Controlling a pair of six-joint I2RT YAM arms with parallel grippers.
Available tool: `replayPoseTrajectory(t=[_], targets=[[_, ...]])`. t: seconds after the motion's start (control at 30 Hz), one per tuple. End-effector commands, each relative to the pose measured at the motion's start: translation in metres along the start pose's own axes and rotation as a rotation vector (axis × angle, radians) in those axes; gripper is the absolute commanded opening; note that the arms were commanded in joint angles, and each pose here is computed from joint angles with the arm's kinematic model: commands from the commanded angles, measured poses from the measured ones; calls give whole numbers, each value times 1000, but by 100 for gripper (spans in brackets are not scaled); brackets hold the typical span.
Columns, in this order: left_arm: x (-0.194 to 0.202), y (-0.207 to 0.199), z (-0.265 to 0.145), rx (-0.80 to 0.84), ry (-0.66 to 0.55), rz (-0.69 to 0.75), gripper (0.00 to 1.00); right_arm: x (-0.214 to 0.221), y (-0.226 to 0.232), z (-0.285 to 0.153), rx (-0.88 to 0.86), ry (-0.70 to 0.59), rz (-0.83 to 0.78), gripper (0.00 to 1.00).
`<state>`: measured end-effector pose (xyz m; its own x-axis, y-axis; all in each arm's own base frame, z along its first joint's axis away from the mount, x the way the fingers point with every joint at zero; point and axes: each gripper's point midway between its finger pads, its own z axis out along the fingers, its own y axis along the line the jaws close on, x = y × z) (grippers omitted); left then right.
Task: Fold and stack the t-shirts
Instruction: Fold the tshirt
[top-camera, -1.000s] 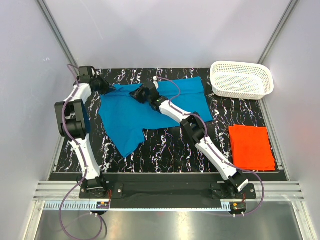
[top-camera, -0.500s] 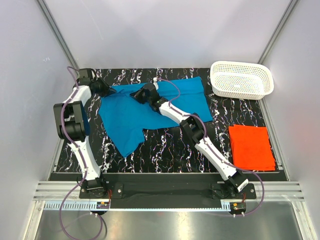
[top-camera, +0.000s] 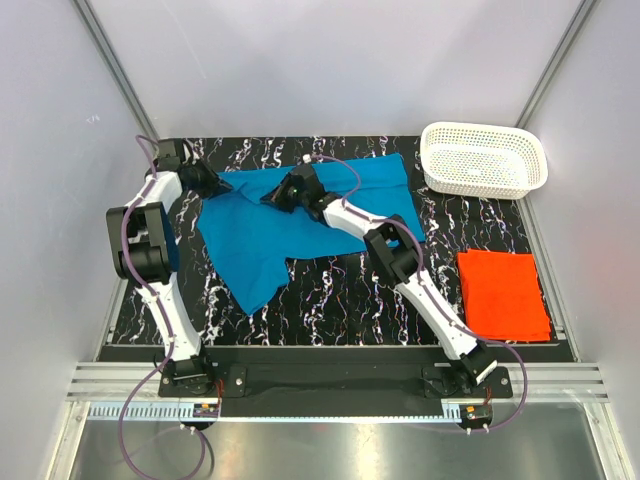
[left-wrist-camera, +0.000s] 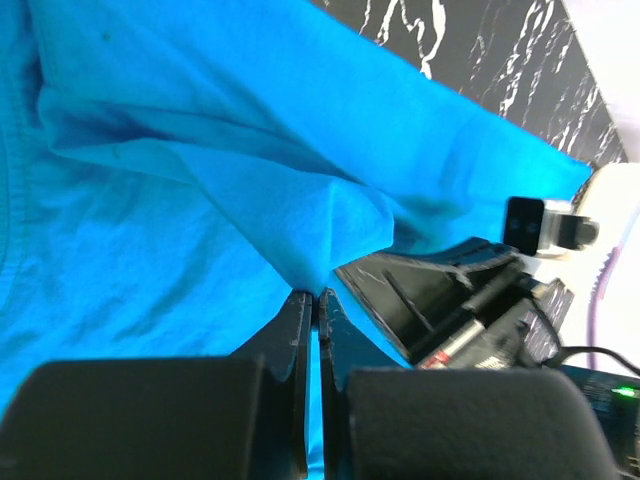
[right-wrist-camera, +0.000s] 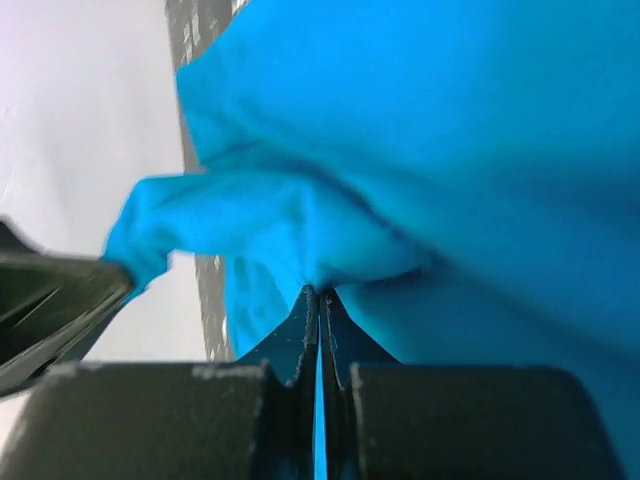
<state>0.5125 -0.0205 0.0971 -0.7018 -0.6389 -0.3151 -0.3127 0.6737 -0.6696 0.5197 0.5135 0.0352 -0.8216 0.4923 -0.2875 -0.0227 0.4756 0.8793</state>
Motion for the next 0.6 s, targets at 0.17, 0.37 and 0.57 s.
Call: replayPoseTrajectory(t=[0.17, 0.37, 0.57], targets=[[-1, -15, -41, 17, -6, 45, 1, -14, 65, -50, -120, 121, -149, 0], [15, -4, -50, -17, 50, 23, 1, -11, 43, -57, -57, 214, -70, 0], [31, 16, -54, -56, 95, -24, 2, -11, 57, -64, -86, 264, -60, 0]])
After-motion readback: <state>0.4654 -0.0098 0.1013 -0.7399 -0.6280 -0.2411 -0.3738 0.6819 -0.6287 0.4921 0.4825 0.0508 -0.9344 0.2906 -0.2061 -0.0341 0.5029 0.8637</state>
